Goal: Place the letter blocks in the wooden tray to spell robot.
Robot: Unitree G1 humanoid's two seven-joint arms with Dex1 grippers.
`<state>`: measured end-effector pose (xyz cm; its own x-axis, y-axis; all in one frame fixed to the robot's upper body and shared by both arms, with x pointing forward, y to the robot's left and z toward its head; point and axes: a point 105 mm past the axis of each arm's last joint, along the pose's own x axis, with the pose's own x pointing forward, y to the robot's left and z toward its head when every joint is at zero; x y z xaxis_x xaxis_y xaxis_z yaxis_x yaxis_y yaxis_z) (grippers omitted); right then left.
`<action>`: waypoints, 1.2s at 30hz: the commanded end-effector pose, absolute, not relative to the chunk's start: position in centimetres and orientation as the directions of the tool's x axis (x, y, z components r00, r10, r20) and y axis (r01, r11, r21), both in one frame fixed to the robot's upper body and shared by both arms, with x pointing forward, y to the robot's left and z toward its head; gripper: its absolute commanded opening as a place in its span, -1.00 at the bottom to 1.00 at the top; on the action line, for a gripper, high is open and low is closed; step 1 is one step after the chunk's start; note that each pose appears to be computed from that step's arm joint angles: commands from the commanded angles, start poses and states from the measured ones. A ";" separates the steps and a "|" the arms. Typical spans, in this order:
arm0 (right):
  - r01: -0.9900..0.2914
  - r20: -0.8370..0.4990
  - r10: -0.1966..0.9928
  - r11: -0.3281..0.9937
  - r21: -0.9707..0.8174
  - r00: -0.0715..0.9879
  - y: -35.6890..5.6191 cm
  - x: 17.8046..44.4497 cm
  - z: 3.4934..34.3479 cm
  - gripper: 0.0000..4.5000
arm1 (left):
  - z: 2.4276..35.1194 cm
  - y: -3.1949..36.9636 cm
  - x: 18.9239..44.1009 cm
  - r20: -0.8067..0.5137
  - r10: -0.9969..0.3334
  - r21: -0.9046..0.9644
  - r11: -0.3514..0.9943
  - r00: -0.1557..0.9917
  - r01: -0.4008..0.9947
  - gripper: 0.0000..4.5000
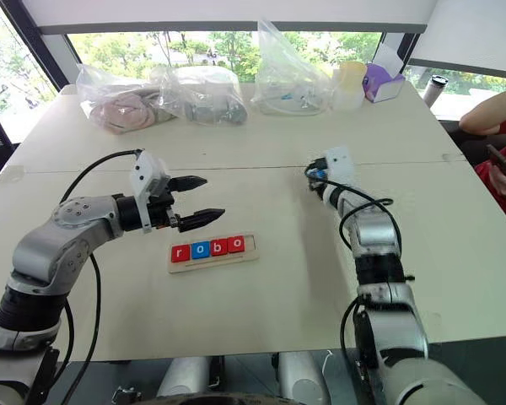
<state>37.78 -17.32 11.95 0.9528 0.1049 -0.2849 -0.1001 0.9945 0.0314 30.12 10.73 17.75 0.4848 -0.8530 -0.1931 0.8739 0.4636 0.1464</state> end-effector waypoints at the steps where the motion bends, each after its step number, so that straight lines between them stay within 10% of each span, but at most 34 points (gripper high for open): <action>1: -0.037 -0.349 0.064 0.996 0.082 0.935 -15.6 33.6 11.9 -0.45 | 18.7 9.0 28.7 -0.191 -0.903 0.174 0.356 0.386 0.918 1.00; 12: 0.032 -0.486 0.030 0.992 0.119 0.874 -14.0 29.3 9.5 -0.45 | 16.4 7.2 26.8 -0.347 -0.917 0.183 0.139 0.196 0.973 1.00; 19: 0.018 -0.494 0.049 0.991 0.131 0.868 -13.4 29.6 9.9 0.99 | 16.7 7.0 27.2 -0.351 -0.916 0.188 0.136 0.196 0.973 1.00; 23: -0.042 -0.363 0.060 0.997 0.057 0.930 -14.5 30.5 13.8 0.99 | 17.3 6.8 26.7 -0.353 -0.920 0.174 0.115 0.171 0.978 1.00; 30: -0.665 -0.201 0.636 0.731 -0.153 0.745 -16.0 29.6 19.6 0.99 | 17.6 8.2 25.3 -0.402 -0.913 0.115 0.025 0.070 0.993 1.00; 36: -0.857 -0.466 0.721 0.464 -0.225 0.513 -19.0 29.9 15.2 0.99 | 18.6 8.3 25.0 -0.396 -0.916 0.138 0.016 0.070 0.990 1.00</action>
<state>29.71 -19.02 15.22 0.5621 0.6917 -0.4535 -0.8188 0.5430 -0.1866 25.19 8.32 17.28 0.0550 -0.9083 -0.4146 0.9962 0.0220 0.0838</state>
